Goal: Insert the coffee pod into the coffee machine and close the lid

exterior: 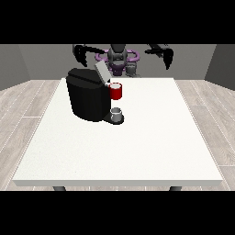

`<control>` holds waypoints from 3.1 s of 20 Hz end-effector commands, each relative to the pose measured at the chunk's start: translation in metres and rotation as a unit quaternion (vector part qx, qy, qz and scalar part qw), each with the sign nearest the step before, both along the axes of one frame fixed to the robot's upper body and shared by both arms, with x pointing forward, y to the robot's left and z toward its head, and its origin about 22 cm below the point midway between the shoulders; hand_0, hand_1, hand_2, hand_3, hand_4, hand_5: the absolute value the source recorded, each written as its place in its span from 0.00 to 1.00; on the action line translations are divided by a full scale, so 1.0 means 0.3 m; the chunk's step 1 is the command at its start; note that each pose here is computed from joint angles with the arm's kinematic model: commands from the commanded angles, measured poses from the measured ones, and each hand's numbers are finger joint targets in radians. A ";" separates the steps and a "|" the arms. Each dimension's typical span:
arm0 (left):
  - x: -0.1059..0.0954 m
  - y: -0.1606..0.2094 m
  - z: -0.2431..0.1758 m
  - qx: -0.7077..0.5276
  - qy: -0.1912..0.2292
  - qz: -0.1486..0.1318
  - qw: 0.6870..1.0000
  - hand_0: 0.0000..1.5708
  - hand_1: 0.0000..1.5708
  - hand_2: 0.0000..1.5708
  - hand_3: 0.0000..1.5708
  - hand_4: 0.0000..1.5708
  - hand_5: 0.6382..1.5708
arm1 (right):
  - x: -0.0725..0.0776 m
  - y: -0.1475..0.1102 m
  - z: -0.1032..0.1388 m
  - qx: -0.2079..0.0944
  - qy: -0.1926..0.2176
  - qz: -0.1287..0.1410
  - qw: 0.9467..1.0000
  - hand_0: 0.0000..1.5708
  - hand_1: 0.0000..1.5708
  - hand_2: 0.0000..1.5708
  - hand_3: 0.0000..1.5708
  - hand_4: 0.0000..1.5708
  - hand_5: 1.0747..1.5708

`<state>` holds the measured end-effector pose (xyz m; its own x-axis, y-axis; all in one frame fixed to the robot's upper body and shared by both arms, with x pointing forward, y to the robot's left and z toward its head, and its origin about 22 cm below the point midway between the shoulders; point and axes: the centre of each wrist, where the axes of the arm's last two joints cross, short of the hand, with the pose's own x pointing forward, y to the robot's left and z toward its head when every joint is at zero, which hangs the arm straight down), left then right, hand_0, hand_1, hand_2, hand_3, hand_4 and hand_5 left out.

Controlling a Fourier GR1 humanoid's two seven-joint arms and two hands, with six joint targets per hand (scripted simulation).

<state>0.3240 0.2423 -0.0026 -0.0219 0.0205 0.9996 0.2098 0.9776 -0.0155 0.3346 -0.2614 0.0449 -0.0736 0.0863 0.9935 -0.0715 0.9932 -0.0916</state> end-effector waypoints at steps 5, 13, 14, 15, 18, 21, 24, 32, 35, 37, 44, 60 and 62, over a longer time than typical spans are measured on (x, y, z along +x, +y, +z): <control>-0.061 -0.062 0.021 0.013 -0.023 0.010 1.000 0.00 0.00 0.00 0.00 0.00 1.00 | 0.076 0.101 -0.001 -0.013 -0.006 0.011 1.000 0.00 0.00 0.00 0.00 0.00 1.00; -0.058 0.036 0.133 0.020 -0.048 0.019 0.998 0.00 0.00 0.00 0.00 0.00 1.00 | 0.133 0.101 0.030 -0.034 -0.022 0.033 0.999 0.00 0.00 0.00 0.00 0.00 1.00; -0.077 0.122 0.077 0.010 -0.041 0.037 0.998 0.00 0.00 0.00 0.00 0.00 1.00 | 0.121 0.104 0.040 -0.034 -0.023 0.048 0.998 0.00 0.00 0.00 0.00 0.00 1.00; -0.083 0.099 0.093 0.011 -0.040 0.025 0.999 0.00 0.00 0.00 0.00 0.00 1.00 | 0.160 0.091 0.096 -0.030 -0.026 0.034 0.999 0.00 0.00 0.00 0.00 0.00 1.00; -0.074 0.094 0.099 0.020 -0.052 0.040 0.998 0.00 0.00 0.00 0.00 0.00 1.00 | 0.173 0.099 0.095 -0.031 -0.035 0.043 0.998 0.00 0.00 0.00 0.00 0.03 1.00; -0.057 0.168 0.117 0.028 -0.055 0.045 0.997 0.00 0.00 0.00 0.00 0.00 1.00 | 0.158 0.167 0.069 -0.039 -0.031 0.056 0.997 0.00 0.00 0.00 0.00 0.00 1.00; -0.060 0.020 0.108 0.027 -0.052 0.038 0.998 0.00 0.00 0.00 0.00 0.00 1.00 | 0.188 0.208 0.101 -0.042 -0.033 0.059 0.997 0.00 0.00 0.00 0.00 0.00 1.00; -0.037 0.067 0.134 0.027 -0.050 0.054 0.997 0.00 0.00 0.00 0.00 0.00 1.00 | 0.228 0.190 0.167 -0.048 -0.036 0.075 0.995 0.00 0.00 0.00 0.00 0.05 1.00; -0.100 0.099 0.040 0.024 -0.018 0.058 0.998 0.00 0.00 0.00 0.00 0.00 1.00 | 0.200 0.239 0.117 -0.052 -0.023 0.088 0.994 0.00 0.00 0.00 0.00 0.10 1.00; -0.079 0.138 0.096 0.029 -0.035 0.048 0.998 0.00 0.00 0.00 0.00 0.08 1.00 | 0.217 0.253 0.139 -0.070 -0.045 0.081 0.993 0.00 0.00 0.00 0.00 0.09 1.00; -0.065 0.080 0.062 0.022 -0.033 0.050 0.998 0.00 0.00 0.00 0.00 0.08 1.00 | 0.239 0.356 0.206 -0.111 -0.068 0.099 0.987 0.00 0.00 0.00 0.00 0.08 1.00; -0.167 0.104 -0.061 0.000 -0.026 0.065 0.998 0.00 0.00 0.00 0.00 0.16 1.00 | 0.053 0.397 -0.038 0.039 -0.066 0.161 0.984 0.00 0.00 0.00 0.00 0.18 1.00; -0.152 0.103 -0.032 0.017 -0.023 0.086 0.996 0.00 0.00 0.00 0.00 0.12 1.00 | 0.004 0.375 -0.106 0.035 -0.033 0.148 0.988 0.00 0.00 0.00 0.00 0.16 1.00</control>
